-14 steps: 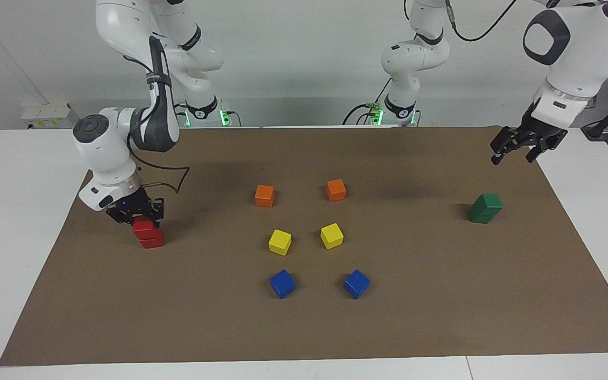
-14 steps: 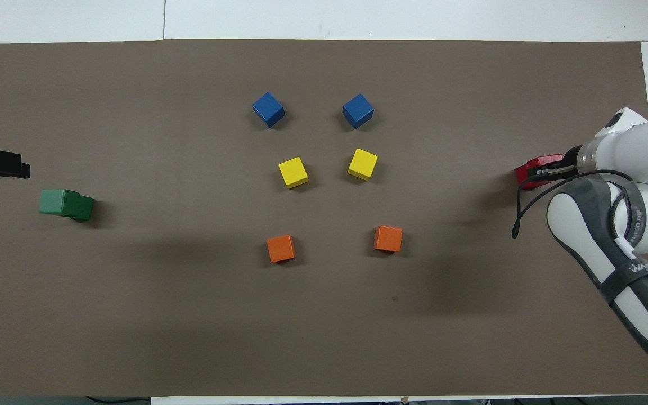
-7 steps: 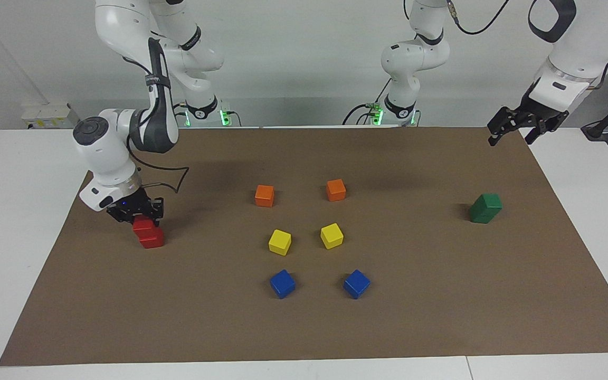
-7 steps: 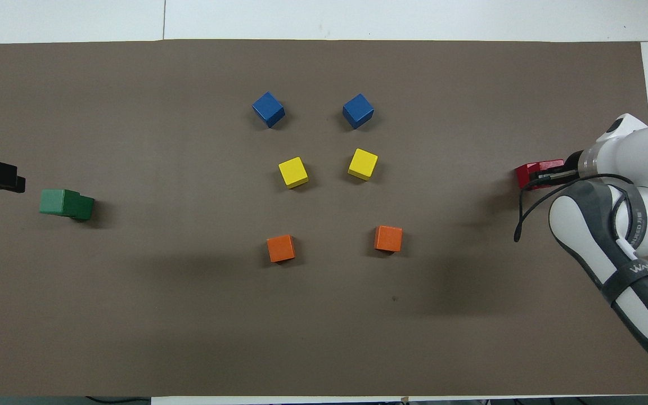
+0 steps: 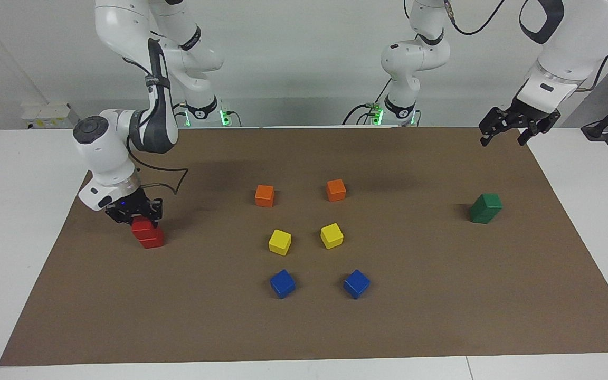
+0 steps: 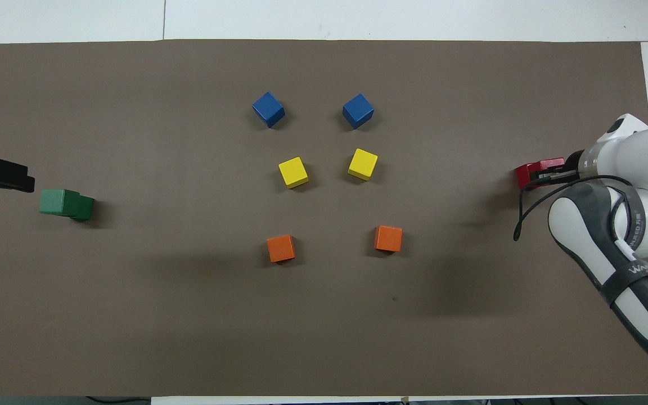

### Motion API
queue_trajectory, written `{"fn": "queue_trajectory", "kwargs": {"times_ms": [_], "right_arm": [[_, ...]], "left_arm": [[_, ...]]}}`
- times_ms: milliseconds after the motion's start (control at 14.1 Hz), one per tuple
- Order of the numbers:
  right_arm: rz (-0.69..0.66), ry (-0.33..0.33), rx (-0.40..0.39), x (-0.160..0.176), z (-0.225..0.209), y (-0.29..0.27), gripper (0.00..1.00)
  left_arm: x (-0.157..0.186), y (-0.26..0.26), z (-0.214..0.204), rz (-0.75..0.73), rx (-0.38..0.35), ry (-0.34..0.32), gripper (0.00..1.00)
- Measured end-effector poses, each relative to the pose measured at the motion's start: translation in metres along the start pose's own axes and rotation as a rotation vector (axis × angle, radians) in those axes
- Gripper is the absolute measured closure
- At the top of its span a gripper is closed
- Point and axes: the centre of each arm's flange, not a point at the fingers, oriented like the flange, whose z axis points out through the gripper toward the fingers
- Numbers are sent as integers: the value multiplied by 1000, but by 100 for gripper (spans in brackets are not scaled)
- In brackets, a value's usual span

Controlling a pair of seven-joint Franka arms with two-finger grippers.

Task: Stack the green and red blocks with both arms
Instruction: 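Open and withdraw the left gripper while the right gripper lowers the red cube, then open the right gripper and draw it back from the red stack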

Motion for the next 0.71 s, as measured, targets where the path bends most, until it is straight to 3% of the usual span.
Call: {"fn": "queue_trajectory", "kwargs": {"times_ms": [708], "right_arm": [[0, 1, 0, 0, 0, 0, 45]], "left_arm": [[0, -5, -4, -31, 0, 12, 0]]}}
